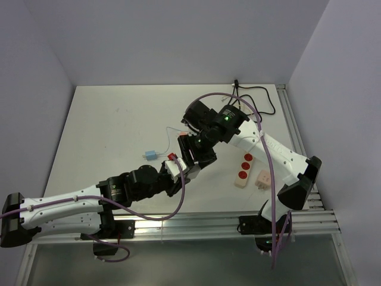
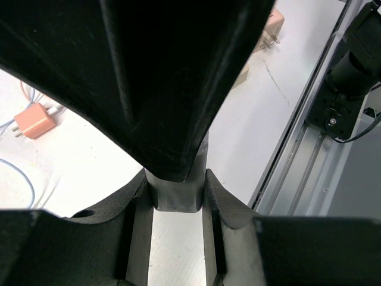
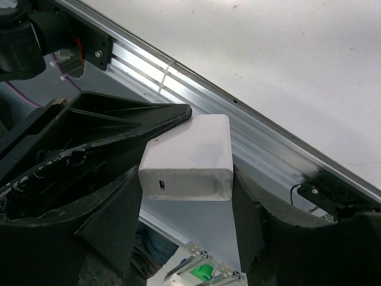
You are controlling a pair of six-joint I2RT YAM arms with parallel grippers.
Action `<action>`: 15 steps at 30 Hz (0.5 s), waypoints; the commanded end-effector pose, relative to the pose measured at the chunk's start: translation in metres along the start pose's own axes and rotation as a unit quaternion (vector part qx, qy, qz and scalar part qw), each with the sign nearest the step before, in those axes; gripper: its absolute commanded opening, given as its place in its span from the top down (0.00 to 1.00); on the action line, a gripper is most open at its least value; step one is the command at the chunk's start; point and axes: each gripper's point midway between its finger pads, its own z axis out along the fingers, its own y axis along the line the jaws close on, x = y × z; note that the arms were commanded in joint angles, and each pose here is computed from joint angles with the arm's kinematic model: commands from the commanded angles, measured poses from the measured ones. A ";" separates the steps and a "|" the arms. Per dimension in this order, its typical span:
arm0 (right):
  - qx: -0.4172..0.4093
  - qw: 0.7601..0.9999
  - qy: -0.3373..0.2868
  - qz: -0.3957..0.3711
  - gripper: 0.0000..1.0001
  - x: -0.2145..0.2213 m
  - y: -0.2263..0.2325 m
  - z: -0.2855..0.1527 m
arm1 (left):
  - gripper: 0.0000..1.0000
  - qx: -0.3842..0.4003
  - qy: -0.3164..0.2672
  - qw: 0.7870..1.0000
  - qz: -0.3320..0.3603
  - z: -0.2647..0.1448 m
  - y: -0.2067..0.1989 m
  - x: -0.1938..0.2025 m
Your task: Insert the plug
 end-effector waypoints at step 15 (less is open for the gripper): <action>0.073 0.993 -0.069 0.065 1.00 -0.006 -0.044 -0.016 | 0.00 -0.139 -0.130 0.971 -0.141 -0.047 0.051 -0.060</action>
